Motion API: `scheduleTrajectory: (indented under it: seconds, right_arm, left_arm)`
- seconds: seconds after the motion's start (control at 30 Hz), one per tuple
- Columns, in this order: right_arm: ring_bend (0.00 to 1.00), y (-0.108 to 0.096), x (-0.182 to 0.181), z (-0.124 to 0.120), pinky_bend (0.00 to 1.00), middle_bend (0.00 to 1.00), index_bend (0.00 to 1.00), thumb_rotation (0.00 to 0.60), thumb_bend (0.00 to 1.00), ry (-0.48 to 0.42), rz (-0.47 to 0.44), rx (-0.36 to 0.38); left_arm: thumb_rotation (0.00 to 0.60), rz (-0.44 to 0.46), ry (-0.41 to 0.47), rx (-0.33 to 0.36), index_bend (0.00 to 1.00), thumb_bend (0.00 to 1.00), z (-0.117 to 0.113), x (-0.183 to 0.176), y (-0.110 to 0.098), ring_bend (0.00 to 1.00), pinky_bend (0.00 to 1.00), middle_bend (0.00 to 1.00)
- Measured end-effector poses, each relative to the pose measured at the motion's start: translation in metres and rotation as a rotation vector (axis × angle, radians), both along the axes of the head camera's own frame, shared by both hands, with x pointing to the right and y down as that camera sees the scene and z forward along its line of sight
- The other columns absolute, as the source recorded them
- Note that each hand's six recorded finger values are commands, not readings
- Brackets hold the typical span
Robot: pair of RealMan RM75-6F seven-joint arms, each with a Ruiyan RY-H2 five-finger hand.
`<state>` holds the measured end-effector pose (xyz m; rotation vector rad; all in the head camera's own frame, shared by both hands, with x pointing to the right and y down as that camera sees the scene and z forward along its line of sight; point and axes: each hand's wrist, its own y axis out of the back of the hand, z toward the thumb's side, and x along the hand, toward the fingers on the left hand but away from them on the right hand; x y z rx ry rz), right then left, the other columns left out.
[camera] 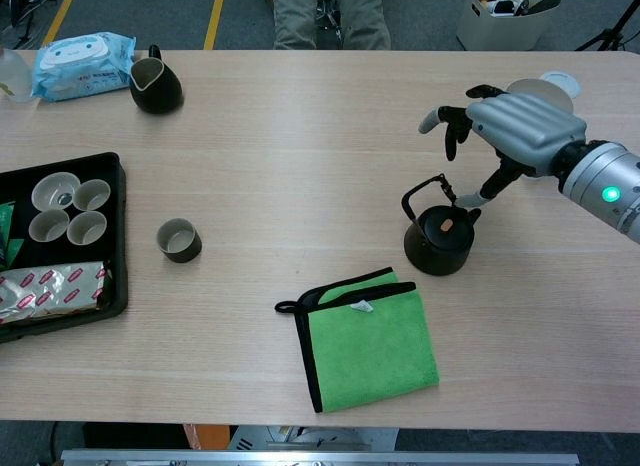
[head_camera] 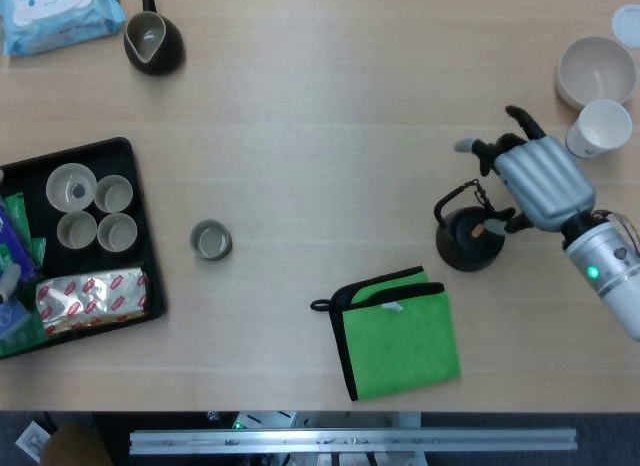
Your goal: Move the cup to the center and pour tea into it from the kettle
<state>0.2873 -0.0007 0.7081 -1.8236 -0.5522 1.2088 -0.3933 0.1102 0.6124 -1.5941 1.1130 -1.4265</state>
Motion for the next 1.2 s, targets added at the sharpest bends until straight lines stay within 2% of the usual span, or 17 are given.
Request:
scheduleTrajectory:
  seconds: [0.27, 0.47, 0.9, 1.2]
  right_arm:
    - [0.24, 0.006, -0.014, 0.011, 0.0, 0.38, 0.24, 0.6, 0.0, -0.027, -0.024, -0.061]
    - [0.22, 0.009, -0.037, 0.009, 0.0, 0.37, 0.24, 0.595, 0.0, -0.071, -0.062, -0.09]
    - [0.22, 0.01, -0.036, 0.025, 0.0, 0.37, 0.22, 0.59, 0.0, 0.015, -0.079, -0.121]
    - [0.22, 0.017, -0.045, 0.028, 0.0, 0.37, 0.22, 0.59, 0.0, 0.02, -0.115, -0.142]
  left_arm:
    - [0.6, -0.006, -0.006, -0.007, 0.05, 0.28, 0.001, -0.002, 0.0, 0.02, 0.02, 0.03]
    - [0.6, -0.011, -0.008, -0.005, 0.05, 0.28, 0.0, -0.004, 0.0, 0.02, 0.02, 0.03]
    - [0.6, -0.014, -0.014, -0.017, 0.05, 0.28, 0.003, -0.008, 0.002, 0.02, 0.02, 0.03]
    - [0.6, -0.02, -0.017, -0.019, 0.05, 0.28, 0.002, -0.01, 0.003, 0.02, 0.02, 0.03]
